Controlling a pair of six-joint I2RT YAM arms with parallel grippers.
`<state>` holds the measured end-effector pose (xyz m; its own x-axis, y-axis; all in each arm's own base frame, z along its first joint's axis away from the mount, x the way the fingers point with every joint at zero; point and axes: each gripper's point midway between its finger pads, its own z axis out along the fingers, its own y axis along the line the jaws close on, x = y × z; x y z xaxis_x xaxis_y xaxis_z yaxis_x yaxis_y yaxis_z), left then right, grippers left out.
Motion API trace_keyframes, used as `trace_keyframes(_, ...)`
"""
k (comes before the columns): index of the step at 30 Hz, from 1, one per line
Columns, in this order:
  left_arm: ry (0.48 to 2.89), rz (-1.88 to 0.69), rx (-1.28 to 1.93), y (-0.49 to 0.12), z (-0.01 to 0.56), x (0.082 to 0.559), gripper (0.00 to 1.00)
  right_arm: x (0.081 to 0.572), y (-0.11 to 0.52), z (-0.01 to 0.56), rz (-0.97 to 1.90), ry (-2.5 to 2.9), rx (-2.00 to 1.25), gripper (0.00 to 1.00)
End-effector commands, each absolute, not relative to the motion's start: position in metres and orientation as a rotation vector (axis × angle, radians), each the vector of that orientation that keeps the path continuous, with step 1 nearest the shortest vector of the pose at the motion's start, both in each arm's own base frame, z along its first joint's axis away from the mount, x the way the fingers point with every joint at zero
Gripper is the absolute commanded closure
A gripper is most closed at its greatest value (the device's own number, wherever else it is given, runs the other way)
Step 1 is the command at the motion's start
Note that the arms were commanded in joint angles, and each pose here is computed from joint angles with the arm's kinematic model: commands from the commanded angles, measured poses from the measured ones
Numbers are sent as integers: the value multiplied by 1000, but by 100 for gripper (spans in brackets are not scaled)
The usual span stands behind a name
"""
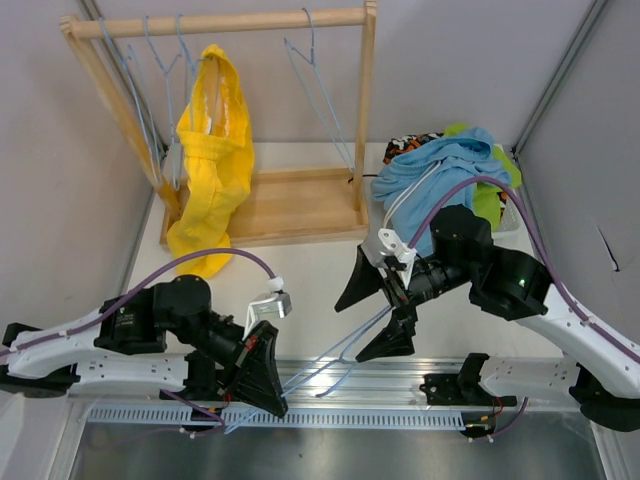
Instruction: Remove the shorts from the hanger
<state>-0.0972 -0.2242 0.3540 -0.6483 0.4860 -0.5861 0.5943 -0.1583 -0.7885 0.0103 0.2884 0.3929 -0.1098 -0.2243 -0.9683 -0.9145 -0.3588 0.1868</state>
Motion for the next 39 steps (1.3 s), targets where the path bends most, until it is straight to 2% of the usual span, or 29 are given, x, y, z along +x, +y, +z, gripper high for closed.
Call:
trace_keyframes(1,1798,-2019,1282,-216,388,-100,98,11,285,395,1460,1219,-1575,1)
trace_keyframes(2,1790,-2019,1270,-216,391,-99,98,11,285,394,1460,1219,-1578,2)
trace_keyframes(4,1793,-2004,1258,-213,391,-97,98,11,285,393,1461,1214,-1587,17)
trace_keyframes(5,1791,-1997,1243,-213,393,-95,98,9,284,392,1465,1203,-1603,61)
trace_keyframes(6,1787,-1995,1234,-212,394,-95,98,9,284,392,1464,1201,-1608,86)
trace_keyframes(7,1788,-1991,1227,-211,395,-94,98,10,285,390,1461,1208,-1606,100)
trace_keyframes(15,1837,-1868,1071,-204,401,-72,94,6,279,401,1467,1133,-1568,100)
trace_keyframes(17,1892,-1739,944,-204,401,-49,69,4,275,407,1465,1112,-1549,100)
trace_keyframes(18,1993,-1634,922,-201,384,-41,46,6,275,410,1456,1113,-1535,100)
trace_keyframes(19,1986,-1547,798,-194,397,-20,5,7,273,412,1446,1112,-1523,100)
trace_keyframes(20,2038,-1460,745,-190,388,-9,1,9,272,414,1438,1120,-1509,100)
trace_keyframes(21,2122,-1352,712,-183,373,-1,1,12,270,419,1418,1118,-1491,100)
trace_keyframes(24,2136,-1177,539,-161,372,30,1,27,266,426,1327,1184,-1425,100)
trace_keyframes(31,2068,-813,243,-118,373,92,1,171,222,460,653,1495,-737,100)
trace_keyframes(35,2017,-560,158,-109,370,123,1,216,194,498,467,1479,-446,100)
trace_keyframes(39,1949,-509,120,-106,389,136,1,243,195,533,367,1444,-359,100)
